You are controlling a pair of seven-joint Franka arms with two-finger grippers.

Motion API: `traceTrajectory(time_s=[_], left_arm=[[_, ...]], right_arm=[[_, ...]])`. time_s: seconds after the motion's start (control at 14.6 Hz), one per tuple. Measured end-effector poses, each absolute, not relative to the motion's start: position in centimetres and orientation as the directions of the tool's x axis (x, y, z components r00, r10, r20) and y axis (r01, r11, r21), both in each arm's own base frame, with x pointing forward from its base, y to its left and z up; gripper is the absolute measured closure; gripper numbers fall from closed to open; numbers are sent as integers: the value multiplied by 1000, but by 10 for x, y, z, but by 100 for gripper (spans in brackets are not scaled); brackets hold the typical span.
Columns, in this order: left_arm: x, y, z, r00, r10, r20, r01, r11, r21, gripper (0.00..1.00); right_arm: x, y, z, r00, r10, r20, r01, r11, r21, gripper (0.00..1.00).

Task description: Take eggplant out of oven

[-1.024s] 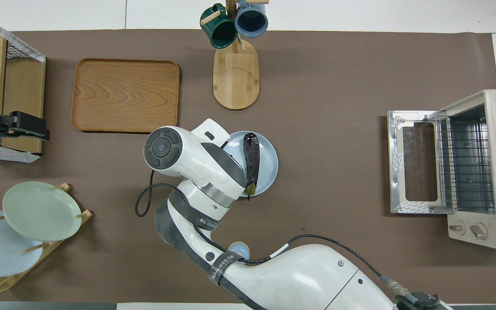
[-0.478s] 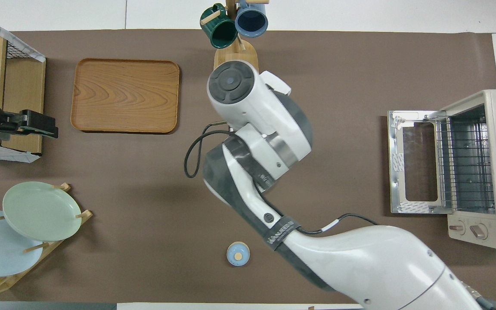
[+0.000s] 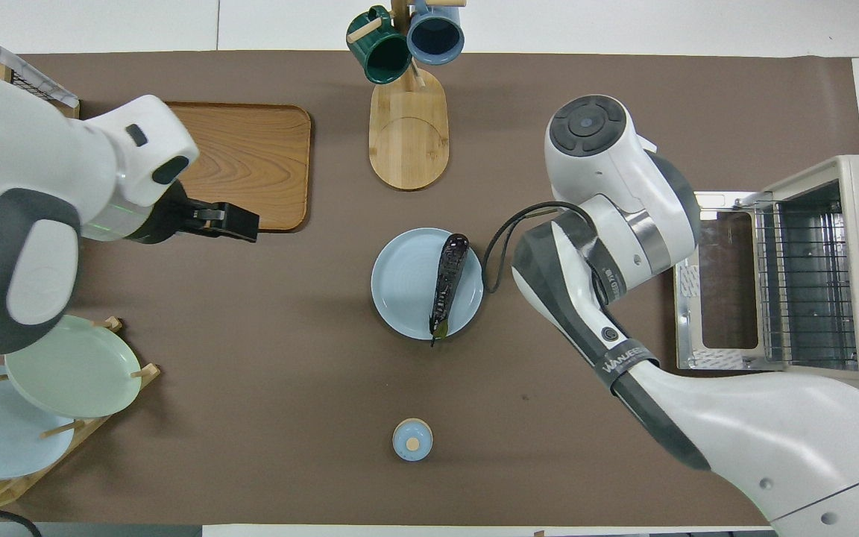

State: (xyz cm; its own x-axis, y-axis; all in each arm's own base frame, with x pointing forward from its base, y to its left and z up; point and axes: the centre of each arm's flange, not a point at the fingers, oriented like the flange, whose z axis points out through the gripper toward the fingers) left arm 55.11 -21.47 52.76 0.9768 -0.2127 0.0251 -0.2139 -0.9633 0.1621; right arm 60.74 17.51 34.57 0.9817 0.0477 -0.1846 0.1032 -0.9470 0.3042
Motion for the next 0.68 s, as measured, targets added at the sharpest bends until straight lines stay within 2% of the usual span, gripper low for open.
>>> traceTrajectory(time_s=[0.34,0.68], left_arm=[[531,-361,427,954,-296,41,-298,-938,177,0],[506,-430,347,937,-346,43,-348,-921,173,0]], right_arm=[[591,110,320,967,20,-253,103,-942,319,99],[576,85,307,964,-4,-267,84,-945,317,99]])
